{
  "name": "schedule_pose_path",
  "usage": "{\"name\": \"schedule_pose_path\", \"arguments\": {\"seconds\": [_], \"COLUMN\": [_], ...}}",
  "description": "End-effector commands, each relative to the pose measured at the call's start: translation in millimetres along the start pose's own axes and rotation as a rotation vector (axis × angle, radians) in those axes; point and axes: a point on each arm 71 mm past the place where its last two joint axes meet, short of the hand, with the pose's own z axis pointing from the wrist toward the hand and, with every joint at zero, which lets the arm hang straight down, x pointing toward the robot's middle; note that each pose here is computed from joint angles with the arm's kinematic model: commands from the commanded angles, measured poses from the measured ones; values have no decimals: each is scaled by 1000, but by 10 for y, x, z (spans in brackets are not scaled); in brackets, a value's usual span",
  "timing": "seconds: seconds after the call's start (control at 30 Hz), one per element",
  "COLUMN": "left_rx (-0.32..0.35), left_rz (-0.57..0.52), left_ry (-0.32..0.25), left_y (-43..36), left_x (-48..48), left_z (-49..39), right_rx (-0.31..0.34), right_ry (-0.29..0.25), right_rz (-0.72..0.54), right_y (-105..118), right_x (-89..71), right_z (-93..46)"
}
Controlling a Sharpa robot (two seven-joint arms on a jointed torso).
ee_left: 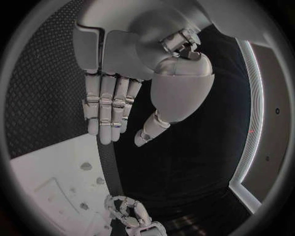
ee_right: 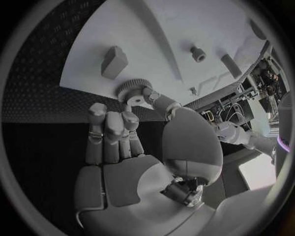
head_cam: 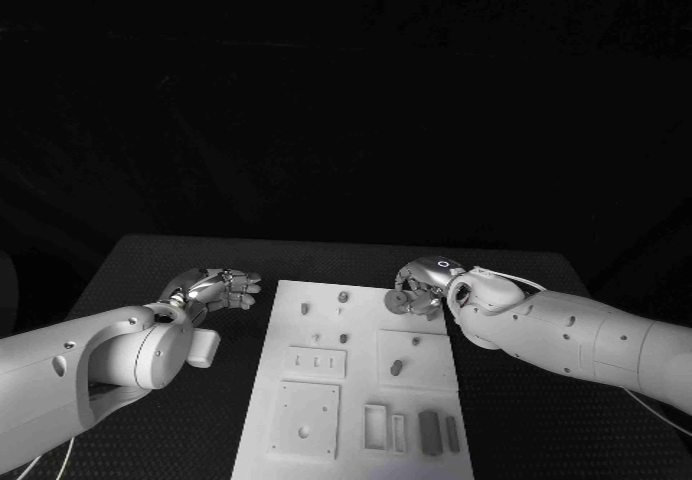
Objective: Assemble the parts on the task board
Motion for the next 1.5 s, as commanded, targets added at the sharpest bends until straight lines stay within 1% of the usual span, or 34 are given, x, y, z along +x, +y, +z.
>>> {"name": "schedule_pose_path", "arguments": {"seconds": [0.03,0.33,0.63,0.77,0.97,1.23,1.33,1.5], "left_rx": [12,13,13,13,14,14,15,15], "left_rz": [0,0,0,-1,0,-1,0,0], "left_ry": [17,17,15,15,11,12,12,12], "left_y": [-18,-18,-18,-18,-17,-18,-20,-22], "left_x": [23,22,17,15,3,7,10,13], "left_z": [1,-2,-9,-10,-10,-13,-11,-3], "right_rx": [21,13,-24,-39,-68,-122,-128,-153], "right_ry": [-2,-38,-84,-116,-144,-171,-175,-185], "right_rz": [-18,-35,-56,-71,-80,-101,-99,-102], "right_y": [-13,30,177,282,460,762,829,1000], "right_x": [37,-6,-134,-176,-200,-209,-215,-217], "right_z": [-21,-60,-78,-85,-81,-26,-13,46]}}
